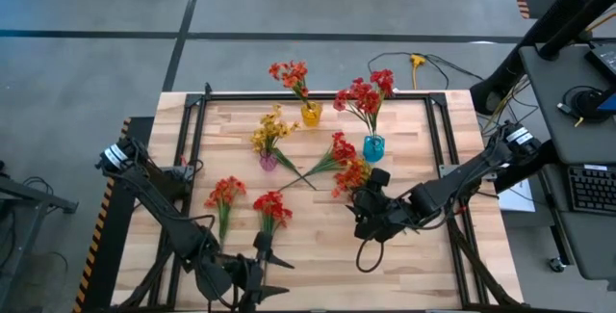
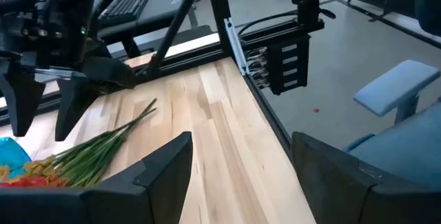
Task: Sort flowers into vase by color
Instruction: Put the top red flower into the blue vase
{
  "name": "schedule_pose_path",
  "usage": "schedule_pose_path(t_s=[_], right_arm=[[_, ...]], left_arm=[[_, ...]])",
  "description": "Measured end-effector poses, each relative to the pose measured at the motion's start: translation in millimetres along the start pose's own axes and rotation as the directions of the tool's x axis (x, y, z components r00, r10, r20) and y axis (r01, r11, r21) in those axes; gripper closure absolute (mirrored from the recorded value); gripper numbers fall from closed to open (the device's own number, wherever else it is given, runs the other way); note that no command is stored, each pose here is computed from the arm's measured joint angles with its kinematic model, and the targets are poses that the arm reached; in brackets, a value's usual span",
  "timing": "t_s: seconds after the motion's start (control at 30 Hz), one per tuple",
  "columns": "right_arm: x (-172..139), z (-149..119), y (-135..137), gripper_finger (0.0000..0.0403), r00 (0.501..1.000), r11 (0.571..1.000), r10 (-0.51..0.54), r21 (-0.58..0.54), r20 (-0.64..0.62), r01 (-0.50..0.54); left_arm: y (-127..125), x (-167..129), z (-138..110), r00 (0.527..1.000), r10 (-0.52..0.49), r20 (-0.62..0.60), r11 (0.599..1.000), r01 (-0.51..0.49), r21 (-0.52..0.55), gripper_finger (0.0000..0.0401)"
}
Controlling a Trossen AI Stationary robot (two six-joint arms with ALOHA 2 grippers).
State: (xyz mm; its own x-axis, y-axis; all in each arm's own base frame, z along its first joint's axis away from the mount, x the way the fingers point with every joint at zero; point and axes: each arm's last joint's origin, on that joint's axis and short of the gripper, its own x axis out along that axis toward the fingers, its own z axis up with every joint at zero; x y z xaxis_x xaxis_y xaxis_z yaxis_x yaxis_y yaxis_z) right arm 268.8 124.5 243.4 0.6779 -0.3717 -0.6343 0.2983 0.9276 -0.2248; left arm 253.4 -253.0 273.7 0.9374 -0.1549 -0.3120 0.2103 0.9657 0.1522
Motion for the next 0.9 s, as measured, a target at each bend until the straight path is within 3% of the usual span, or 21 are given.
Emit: schedule_pose_path(t_s=[0.4, 0.57, 0.63, 0.73, 0.9], right_arm=[[2.3, -4.0, 0.1, 0.0179, 1.000, 1.000, -0.001, 0.013, -0.001, 0.001], [2.4, -4.0, 0.0, 0.0179, 1.000, 1.000, -0.002, 0.012, -0.002, 0.002], [2.4, -3.9, 0.0, 0.0179, 1.000, 1.000, -0.002, 0.010, -0.001, 0.002], [2.4, -3.9, 0.0, 0.0179, 1.000, 1.000, -0.004, 0.003, 0.000, 0.004], [2.4, -3.5, -0.8, 0.0179, 0.999, 1.000, -0.030, 0.003, 0.014, 0.030]], left_arm=[[1.6, 0.7, -1.3, 1.000, 0.019, -0.010, 0.999, -0.020, -0.044, 0.0172], [3.5, -1.0, -8.3, 0.994, 0.033, -0.109, 0.984, -0.051, -0.170, 0.0172], [5.2, -4.5, -8.5, 0.980, 0.047, -0.192, 0.955, -0.100, -0.278, 0.0172], [9.5, -15.2, -7.3, 0.931, 0.083, -0.356, 0.880, -0.236, -0.412, 0.0172], [9.8, -29.3, -5.8, 0.806, 0.091, -0.585, 0.745, -0.445, -0.496, 0.0172]])
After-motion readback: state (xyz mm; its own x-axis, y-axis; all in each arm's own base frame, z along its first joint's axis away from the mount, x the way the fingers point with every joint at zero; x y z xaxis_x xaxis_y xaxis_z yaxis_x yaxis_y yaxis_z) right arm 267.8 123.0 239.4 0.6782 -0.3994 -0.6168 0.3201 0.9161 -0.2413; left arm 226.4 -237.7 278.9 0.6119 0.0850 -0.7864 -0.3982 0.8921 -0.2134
